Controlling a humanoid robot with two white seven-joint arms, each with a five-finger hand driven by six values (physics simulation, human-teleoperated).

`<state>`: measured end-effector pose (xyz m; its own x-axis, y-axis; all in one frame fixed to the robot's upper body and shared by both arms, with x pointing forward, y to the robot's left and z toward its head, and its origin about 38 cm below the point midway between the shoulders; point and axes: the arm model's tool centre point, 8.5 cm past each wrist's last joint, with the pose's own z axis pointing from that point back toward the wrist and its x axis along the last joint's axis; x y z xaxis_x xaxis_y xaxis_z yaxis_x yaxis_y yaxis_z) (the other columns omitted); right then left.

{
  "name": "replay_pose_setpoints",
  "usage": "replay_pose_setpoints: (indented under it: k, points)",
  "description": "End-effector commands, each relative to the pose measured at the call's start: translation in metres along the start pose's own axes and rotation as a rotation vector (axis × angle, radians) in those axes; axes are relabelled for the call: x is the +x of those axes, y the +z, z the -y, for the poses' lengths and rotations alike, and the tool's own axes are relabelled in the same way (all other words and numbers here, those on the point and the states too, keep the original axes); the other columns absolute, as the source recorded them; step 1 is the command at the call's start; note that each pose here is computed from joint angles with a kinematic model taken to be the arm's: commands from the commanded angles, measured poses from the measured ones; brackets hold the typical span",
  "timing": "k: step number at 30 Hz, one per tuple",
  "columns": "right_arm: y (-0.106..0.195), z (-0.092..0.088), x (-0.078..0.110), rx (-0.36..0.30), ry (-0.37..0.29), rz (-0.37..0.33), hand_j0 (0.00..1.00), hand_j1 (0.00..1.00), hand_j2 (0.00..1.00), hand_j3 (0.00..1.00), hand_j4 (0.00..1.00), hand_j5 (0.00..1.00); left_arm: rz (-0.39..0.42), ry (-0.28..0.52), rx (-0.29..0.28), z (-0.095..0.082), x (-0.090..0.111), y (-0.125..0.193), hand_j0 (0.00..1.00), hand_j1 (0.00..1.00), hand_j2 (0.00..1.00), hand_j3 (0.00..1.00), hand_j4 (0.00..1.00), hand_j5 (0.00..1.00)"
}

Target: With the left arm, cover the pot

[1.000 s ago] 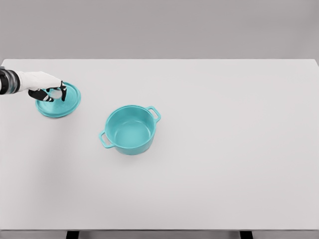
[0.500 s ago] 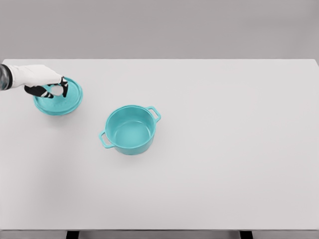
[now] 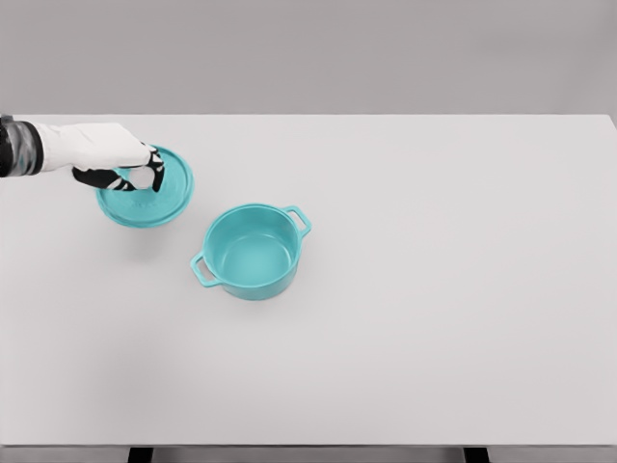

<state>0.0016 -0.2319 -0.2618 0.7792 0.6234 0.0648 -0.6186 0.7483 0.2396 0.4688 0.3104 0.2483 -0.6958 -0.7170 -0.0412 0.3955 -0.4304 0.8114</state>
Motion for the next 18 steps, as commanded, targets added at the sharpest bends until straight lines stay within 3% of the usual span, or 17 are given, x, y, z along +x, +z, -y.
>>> replay_pose_setpoints:
  k: [1, 8, 18]
  points:
    - [0.000, 0.000, 0.000, 0.000, 0.000, 0.000, 1.00, 1.00, 1.00, 1.00, 1.00, 1.00, 0.041, -0.018, 0.015, -0.007, 0.014, -0.006, 0.47, 0.47, 0.47, 0.47, 0.47, 0.47]
    - [0.000, 0.000, 0.000, 0.000, 0.000, 0.000, 1.00, 1.00, 1.00, 1.00, 1.00, 1.00, 0.163, -0.054, 0.045, -0.021, 0.056, -0.016, 0.47, 0.47, 0.47, 0.47, 0.47, 0.47]
    - [0.000, 0.000, 0.000, 0.000, 0.000, 0.000, 1.00, 1.00, 1.00, 1.00, 1.00, 1.00, 0.253, -0.068, 0.057, -0.031, 0.087, -0.043, 0.47, 0.47, 0.47, 0.47, 0.47, 0.47]
